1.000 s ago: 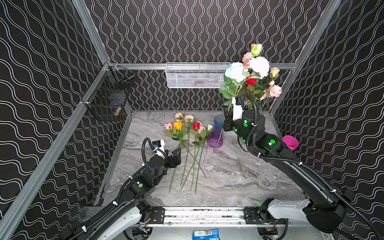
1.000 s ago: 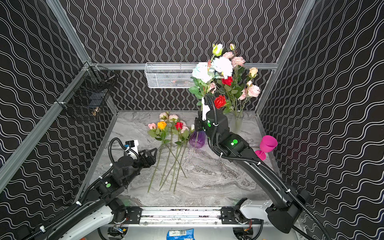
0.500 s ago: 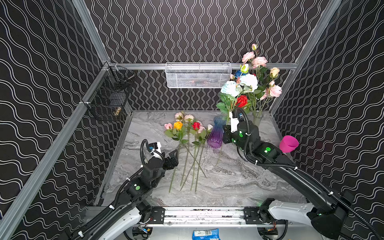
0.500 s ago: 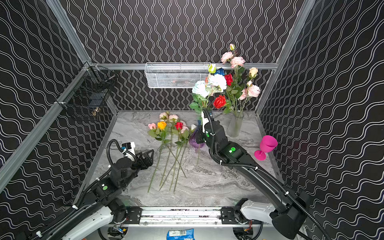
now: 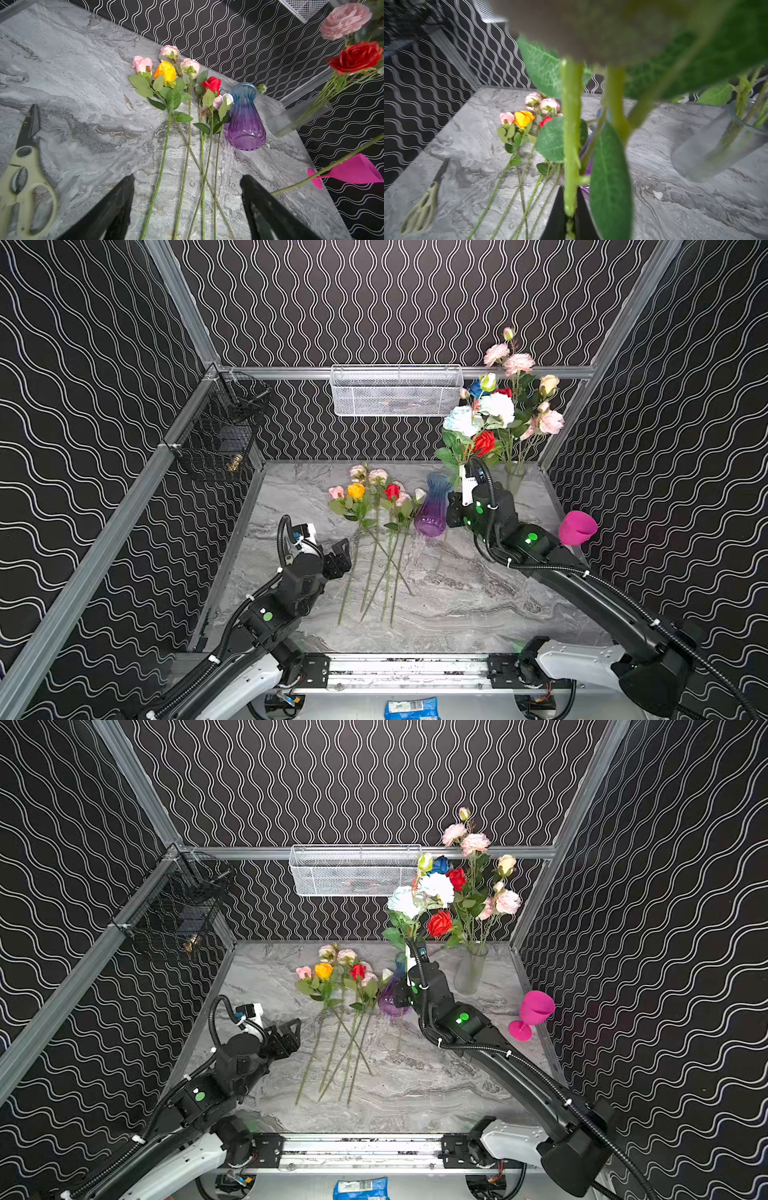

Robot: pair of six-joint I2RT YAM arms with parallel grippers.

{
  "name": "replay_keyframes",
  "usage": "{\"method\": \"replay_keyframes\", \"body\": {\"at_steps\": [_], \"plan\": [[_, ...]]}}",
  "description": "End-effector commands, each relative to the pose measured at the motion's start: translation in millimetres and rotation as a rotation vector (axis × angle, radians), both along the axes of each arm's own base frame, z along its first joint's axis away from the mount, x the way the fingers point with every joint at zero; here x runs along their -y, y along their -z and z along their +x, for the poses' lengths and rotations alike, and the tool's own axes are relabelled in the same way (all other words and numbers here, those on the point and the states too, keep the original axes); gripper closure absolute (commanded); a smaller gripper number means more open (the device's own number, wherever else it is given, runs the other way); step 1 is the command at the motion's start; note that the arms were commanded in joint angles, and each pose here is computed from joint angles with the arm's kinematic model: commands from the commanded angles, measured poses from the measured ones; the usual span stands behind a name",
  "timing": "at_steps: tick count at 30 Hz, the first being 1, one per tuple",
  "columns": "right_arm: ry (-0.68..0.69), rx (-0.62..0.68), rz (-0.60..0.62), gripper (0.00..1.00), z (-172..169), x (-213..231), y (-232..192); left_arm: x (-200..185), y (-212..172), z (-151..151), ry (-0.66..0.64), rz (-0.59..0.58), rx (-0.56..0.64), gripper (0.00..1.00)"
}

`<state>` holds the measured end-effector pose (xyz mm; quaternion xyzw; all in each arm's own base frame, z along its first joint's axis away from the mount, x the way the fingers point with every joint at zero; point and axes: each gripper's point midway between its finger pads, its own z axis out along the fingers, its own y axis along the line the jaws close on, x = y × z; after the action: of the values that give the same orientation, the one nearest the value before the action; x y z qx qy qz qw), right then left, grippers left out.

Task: Arrange the flowers into the vase
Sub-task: 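Lower the white flower stem into the clear glass vase with the right gripper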

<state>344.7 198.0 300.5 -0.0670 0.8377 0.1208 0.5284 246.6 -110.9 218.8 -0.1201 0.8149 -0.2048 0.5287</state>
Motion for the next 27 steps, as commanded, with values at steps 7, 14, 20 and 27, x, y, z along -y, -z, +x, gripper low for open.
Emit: {"method": "replay_keyframes", "body": {"at_steps": [7,14,20,27], "plan": [[0.174,-0.272,-0.077,0.96,29.4,60.5,62.9,0.3,5.6,0.5,-0.005,0.000,-0.014,0.17],[0.247,-0.435,-0.240,0.95,54.8,86.8,109.8,6.8,6.3,2.3,0.027,0.035,-0.039,0.16],[0.250,-0.616,-0.344,0.93,53.8,98.0,164.9,6.5,5.9,-0.5,0.037,0.022,-0.025,0.16],[0.311,-0.678,-0.364,0.92,62.6,110.6,200.3,9.3,6.4,-0.9,0.052,0.022,-0.030,0.16]]}}
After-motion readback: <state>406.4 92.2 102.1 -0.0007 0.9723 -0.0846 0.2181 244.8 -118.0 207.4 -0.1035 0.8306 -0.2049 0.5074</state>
